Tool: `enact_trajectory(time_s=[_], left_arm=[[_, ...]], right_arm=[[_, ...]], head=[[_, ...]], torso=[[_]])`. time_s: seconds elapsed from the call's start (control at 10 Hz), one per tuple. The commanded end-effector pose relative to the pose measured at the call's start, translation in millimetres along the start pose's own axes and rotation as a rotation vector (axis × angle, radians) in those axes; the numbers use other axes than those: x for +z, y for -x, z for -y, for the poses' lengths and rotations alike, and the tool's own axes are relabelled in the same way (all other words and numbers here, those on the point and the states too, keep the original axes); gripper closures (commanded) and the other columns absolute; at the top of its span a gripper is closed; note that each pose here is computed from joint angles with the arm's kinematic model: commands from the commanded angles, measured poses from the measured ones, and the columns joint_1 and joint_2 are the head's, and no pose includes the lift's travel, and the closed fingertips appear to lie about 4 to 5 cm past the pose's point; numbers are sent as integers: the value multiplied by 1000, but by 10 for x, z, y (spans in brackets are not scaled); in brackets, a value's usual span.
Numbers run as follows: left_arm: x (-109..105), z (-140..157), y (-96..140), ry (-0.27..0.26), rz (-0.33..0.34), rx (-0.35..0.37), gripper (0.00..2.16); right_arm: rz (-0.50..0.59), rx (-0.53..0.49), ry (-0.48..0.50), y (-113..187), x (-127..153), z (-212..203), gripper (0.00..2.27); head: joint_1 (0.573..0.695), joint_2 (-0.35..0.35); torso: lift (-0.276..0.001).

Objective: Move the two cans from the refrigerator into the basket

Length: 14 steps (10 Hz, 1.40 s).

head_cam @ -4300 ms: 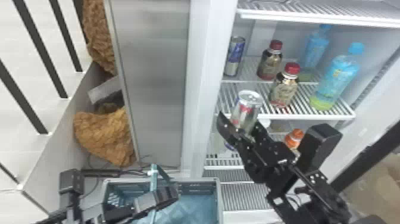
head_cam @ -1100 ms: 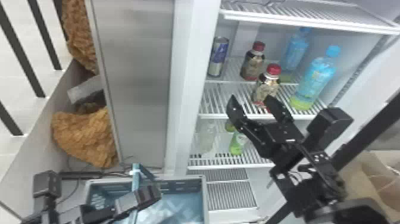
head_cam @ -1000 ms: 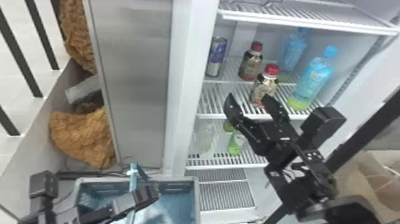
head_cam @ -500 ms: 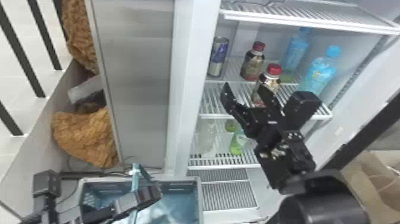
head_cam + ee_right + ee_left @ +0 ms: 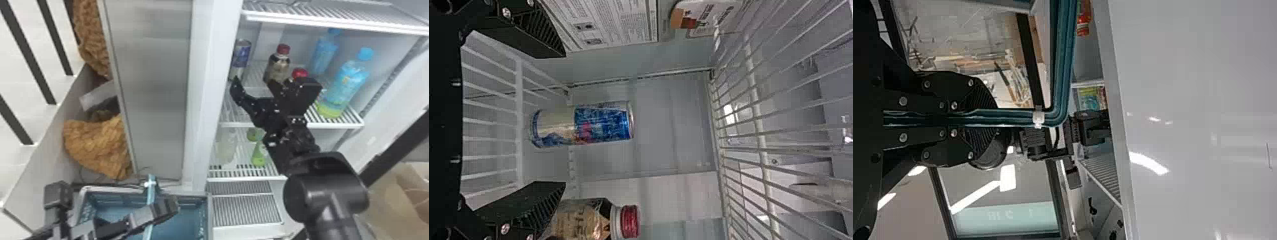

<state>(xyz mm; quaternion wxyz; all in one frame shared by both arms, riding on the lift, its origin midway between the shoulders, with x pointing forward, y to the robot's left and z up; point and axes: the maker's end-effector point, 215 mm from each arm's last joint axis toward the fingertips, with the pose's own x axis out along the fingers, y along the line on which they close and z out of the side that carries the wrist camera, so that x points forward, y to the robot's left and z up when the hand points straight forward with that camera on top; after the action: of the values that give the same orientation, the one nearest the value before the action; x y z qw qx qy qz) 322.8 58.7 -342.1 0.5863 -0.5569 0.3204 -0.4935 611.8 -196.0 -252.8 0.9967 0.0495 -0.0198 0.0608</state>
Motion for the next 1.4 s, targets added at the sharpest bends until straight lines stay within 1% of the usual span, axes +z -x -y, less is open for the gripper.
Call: enact_trajectory(time_s=[0.0, 0.6, 0.8, 1.1, 1.3], left_arm=[[3, -1, 5, -1, 0, 1, 1191], [21, -3, 8, -4, -1, 4, 1191], [31, 3, 7, -6, -1, 4, 1191], [46, 7, 5, -8, 1, 2, 1191], [61, 11, 5, -12, 2, 2, 1191]], right_arm=[[2, -8, 5, -123, 8, -10, 131], [-13, -6, 17, -721, 36, -68, 130], [-34, -5, 33, -845, -35, -116, 130], [-67, -29, 49, -981, -149, -47, 130], [-73, -43, 58, -1095, -120, 3, 130]], head=[[695, -164], [695, -140], [695, -132], [695, -124], [695, -126]], torso=[[-31], [-31], [-31], [-31], [-31]])
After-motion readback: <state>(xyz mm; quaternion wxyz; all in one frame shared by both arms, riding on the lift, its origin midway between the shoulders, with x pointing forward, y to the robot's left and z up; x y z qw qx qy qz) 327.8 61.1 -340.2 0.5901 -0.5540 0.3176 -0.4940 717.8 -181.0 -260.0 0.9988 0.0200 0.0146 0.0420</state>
